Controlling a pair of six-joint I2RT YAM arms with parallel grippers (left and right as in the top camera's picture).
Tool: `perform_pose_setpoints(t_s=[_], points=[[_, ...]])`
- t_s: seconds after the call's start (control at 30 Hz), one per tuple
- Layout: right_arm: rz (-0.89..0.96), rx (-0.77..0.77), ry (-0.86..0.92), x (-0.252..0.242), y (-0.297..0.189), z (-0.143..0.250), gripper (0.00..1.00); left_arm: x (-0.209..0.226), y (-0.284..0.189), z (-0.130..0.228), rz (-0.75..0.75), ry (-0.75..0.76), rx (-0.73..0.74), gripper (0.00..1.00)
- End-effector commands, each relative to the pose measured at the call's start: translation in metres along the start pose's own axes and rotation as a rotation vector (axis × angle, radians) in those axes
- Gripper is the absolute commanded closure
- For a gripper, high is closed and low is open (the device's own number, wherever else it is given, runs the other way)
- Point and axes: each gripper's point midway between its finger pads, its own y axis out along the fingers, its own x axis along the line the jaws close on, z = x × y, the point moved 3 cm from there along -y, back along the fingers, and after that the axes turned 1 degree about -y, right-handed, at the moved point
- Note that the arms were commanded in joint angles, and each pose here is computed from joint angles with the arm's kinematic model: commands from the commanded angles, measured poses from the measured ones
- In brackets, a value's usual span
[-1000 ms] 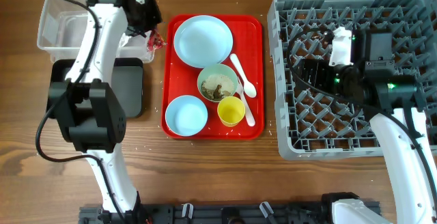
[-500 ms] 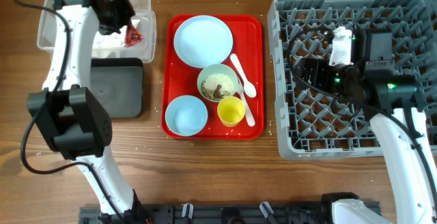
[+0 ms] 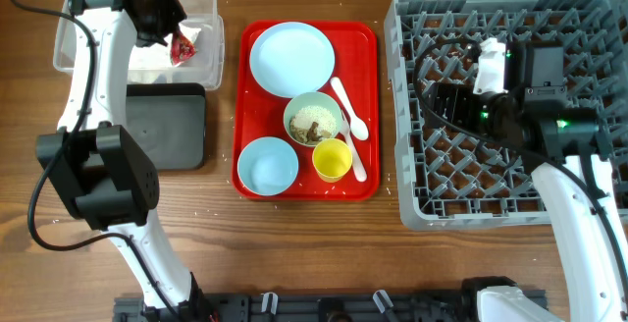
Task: Sort waste into correct bins and load items into the dishwasher rack
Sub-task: 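Carry the red wrapper to the clear bin and release it, then grasp the yellow cup on the red tray with the left gripper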
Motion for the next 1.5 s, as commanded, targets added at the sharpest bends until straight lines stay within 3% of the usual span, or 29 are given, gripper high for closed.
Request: perform_pose_setpoints(t_s=[0.0,0.17,0.33,0.37,0.4,0.43,0.5,0.57,0.67,0.77,0.83,0.9,1.03,1.27,1.47], points=[[0.008,-0.027,0.007,0.001,-0.005,-0.007,0.0,-0.001,-0.001,-0.005,-0.001,0.024,-0.024,0.96],[0.008,-0.027,0.007,0.001,-0.005,-0.007,0.01,0.006,0.018,-0.001,-0.03,0.02,-0.003,0.96],[0.008,-0.027,0.008,0.001,-0.005,-0.007,0.0,0.012,0.054,-0.017,-0.046,0.026,-0.079,0.96],[0.008,-0.027,0.007,0.001,-0.005,-0.007,0.0,0.012,0.061,-0.02,-0.04,0.028,-0.093,0.92],[0.008,-0.029,0.007,0.001,-0.005,-0.007,0.0,0.011,0.068,-0.022,-0.034,0.029,-0.106,0.74],[0.008,-0.032,0.007,0.001,-0.005,-0.008,0.0,0.011,0.07,-0.023,-0.032,0.03,-0.11,0.48],[0.008,-0.033,0.006,0.001,-0.005,-0.008,0.01,0.011,0.074,-0.024,-0.029,0.031,-0.115,0.17],[0.007,-0.034,0.006,0.001,-0.005,-0.008,0.0,0.008,0.067,-0.027,-0.019,0.078,-0.125,0.03],[0.007,-0.034,0.006,0.001,-0.005,-0.008,0.0,-0.002,0.033,-0.028,0.006,0.17,-0.128,0.03],[0.007,-0.035,0.006,0.001,-0.005,-0.009,0.0,-0.027,-0.012,-0.011,0.137,0.208,-0.059,0.07],[0.007,-0.033,0.006,0.001,-0.005,-0.008,0.0,-0.05,-0.046,0.034,0.258,0.207,0.12,0.13],[0.007,-0.034,0.006,0.001,-0.005,-0.008,0.0,-0.059,-0.057,0.093,0.236,0.218,0.353,0.2],[0.007,-0.037,0.005,0.001,-0.005,-0.009,0.0,-0.083,-0.059,0.173,0.194,0.401,0.585,0.27],[0.007,-0.036,0.005,0.001,-0.005,-0.009,0.0,-0.117,-0.035,0.275,0.11,0.656,0.689,0.28],[0.007,-0.033,0.006,0.001,-0.005,-0.008,0.0,-0.127,-0.026,0.315,0.089,0.669,0.709,0.31]])
